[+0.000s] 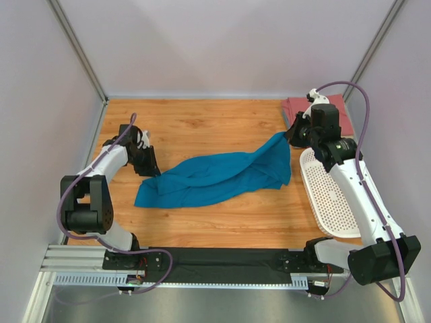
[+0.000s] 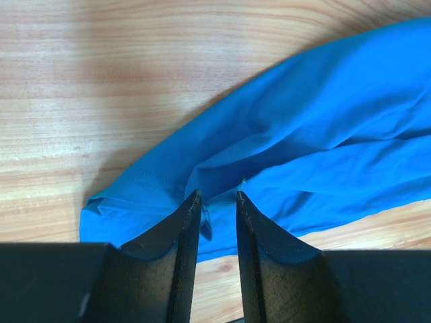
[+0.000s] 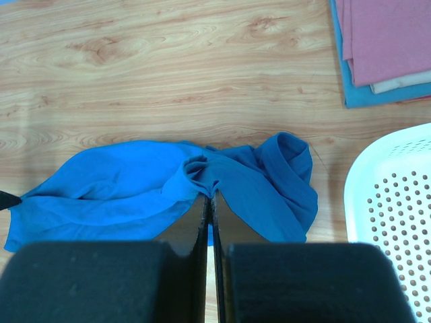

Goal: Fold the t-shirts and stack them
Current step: Flatten the tshirt out

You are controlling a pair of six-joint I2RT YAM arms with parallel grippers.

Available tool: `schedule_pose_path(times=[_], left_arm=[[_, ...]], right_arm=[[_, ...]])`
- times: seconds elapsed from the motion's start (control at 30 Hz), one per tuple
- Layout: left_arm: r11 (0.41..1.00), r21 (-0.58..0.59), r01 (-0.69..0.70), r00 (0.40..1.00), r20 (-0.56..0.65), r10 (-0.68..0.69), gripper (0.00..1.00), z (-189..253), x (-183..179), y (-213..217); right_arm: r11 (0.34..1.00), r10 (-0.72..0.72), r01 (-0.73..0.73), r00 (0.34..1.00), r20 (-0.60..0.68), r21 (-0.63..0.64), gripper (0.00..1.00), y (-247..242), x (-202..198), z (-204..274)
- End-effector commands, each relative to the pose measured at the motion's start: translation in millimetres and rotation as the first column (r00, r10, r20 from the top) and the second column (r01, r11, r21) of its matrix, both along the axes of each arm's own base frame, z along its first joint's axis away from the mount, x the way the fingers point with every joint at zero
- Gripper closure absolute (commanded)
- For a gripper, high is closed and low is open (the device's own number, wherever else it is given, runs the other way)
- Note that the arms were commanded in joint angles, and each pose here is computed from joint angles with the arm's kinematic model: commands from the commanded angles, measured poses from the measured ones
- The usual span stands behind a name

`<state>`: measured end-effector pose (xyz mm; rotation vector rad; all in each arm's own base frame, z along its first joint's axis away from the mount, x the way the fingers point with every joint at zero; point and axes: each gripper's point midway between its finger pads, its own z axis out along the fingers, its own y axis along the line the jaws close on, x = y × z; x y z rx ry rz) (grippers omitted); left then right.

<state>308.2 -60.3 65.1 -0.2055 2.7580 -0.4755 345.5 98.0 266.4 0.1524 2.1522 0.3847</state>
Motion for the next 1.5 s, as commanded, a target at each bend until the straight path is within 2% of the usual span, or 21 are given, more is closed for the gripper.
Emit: schedule_pose_path(times=[0.0, 0.33, 0.5, 0.77, 1.0, 1.07, 1.13, 1.2, 1.33, 1.47], left_arm=[[0.998, 0.019, 0.057, 0.997, 0.047, -0.058, 0.66, 11.4, 8.8, -7.0], [0.994, 0.045, 0.096, 0.995, 0.038, -0.097, 0.70, 11.2, 2.1, -13.5], [0.992, 0.093, 0.082, 0.997, -0.008, -0.082, 0.69, 1.7, 0.0, -7.2], [0.990, 0.105, 0.094, 0.996, -0.001, -0.094, 0.66, 1.5, 2.5, -9.2], [0.989, 0.114, 0.097, 0.995, -0.025, -0.095, 0.66, -3.8, 0.3, -10.5], [0.988, 0.115, 0.102, 0.995, -0.030, -0.099, 0.69, -4.4, -0.9, -12.1], [0.987, 0.121, 0.103, 0.995, -0.030, -0.100, 0.87, -4.4, -0.6, -12.9], [0.985, 0.152, 0.084, 0.996, -0.043, -0.078, 1.00, -0.8, -0.7, -9.4], [0.976, 0.215, 0.031, 1.000, -0.011, -0.029, 1.00, 20.7, 3.2, 2.9], [0.967, 0.250, -0.054, 0.991, 0.129, 0.023, 1.00, 80.8, 12.6, 13.1]], right_arm=[[1.000, 0.005, -0.005, 0.999, 0.037, 0.003, 1.00, -0.8, 1.1, 10.3], [1.000, 0.008, -0.008, 0.999, 0.036, -0.002, 0.99, -1.7, -0.5, 10.8], [1.000, 0.010, -0.010, 0.999, 0.038, -0.001, 1.00, -1.7, -1.8, 12.8], [1.000, 0.008, -0.008, 0.999, 0.043, -0.002, 1.00, -3.0, -4.0, 15.6], [1.000, 0.005, -0.005, 0.999, 0.043, 0.000, 1.00, -3.4, -4.8, 15.7], [1.000, 0.006, -0.006, 0.999, 0.044, 0.001, 1.00, -3.1, -4.6, 16.0], [1.000, 0.005, -0.005, 0.999, 0.041, 0.002, 1.00, -3.2, -5.5, 15.3], [1.000, 0.003, -0.003, 0.999, 0.048, -0.002, 1.00, -4.1, -5.6, 17.9], [1.000, -0.010, 0.011, 0.997, 0.071, -0.014, 1.00, -8.2, -6.8, 26.8], [1.000, -0.028, 0.028, 0.990, 0.142, -0.002, 1.00, -11.8, -9.9, 54.0]])
